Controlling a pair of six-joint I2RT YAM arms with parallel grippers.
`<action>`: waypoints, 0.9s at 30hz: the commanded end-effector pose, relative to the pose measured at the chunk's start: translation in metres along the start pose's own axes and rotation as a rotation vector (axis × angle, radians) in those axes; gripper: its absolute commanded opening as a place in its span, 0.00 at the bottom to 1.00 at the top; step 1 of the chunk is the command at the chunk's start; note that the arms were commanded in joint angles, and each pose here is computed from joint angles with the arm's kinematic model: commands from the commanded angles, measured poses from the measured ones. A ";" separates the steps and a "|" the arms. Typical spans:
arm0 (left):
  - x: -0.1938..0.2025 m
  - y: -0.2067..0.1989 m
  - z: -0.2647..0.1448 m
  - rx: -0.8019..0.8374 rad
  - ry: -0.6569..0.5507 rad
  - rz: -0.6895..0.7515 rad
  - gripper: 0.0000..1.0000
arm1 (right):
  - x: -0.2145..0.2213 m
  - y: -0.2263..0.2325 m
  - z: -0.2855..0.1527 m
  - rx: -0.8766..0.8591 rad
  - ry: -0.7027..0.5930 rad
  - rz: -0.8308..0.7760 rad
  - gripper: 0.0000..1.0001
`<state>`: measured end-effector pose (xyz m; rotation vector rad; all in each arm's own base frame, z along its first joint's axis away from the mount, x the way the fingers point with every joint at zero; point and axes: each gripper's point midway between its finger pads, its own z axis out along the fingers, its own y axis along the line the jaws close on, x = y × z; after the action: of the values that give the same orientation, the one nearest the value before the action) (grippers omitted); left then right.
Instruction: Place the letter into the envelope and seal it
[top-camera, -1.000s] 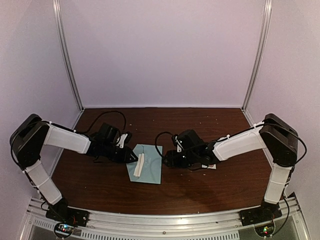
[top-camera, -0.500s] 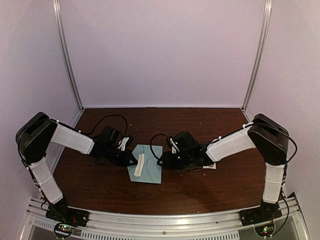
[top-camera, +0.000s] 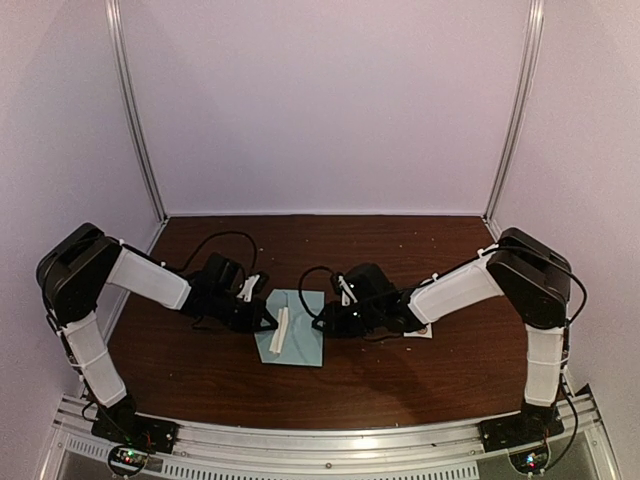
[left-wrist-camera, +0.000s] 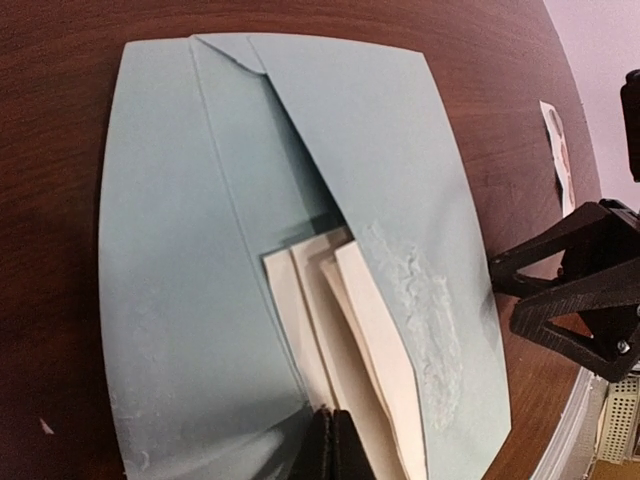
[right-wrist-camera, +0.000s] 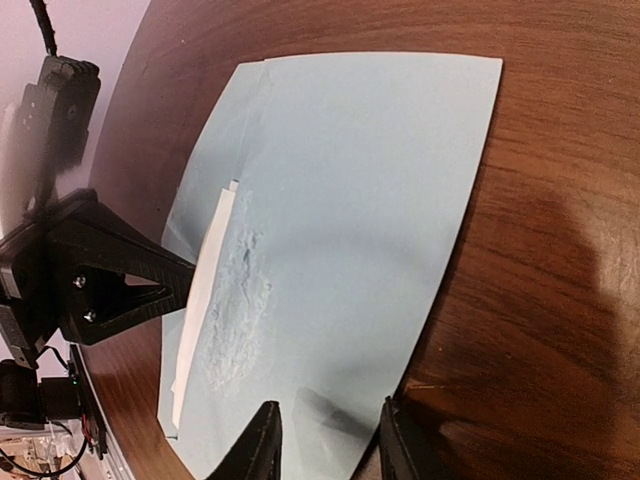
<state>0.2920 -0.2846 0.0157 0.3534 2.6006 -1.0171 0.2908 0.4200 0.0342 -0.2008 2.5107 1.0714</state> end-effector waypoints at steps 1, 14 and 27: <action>0.013 0.005 0.007 0.022 0.032 -0.033 0.00 | 0.018 -0.010 0.011 0.012 0.063 0.021 0.33; 0.026 -0.007 0.018 0.064 0.051 -0.043 0.00 | 0.020 -0.008 0.012 0.005 0.063 0.025 0.32; 0.003 -0.010 -0.002 -0.004 -0.038 0.009 0.00 | 0.008 -0.002 -0.003 0.025 0.021 -0.002 0.35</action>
<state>0.2884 -0.2950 0.0160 0.3152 2.5701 -1.0948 0.2921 0.4215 0.0342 -0.1910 2.5065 1.0893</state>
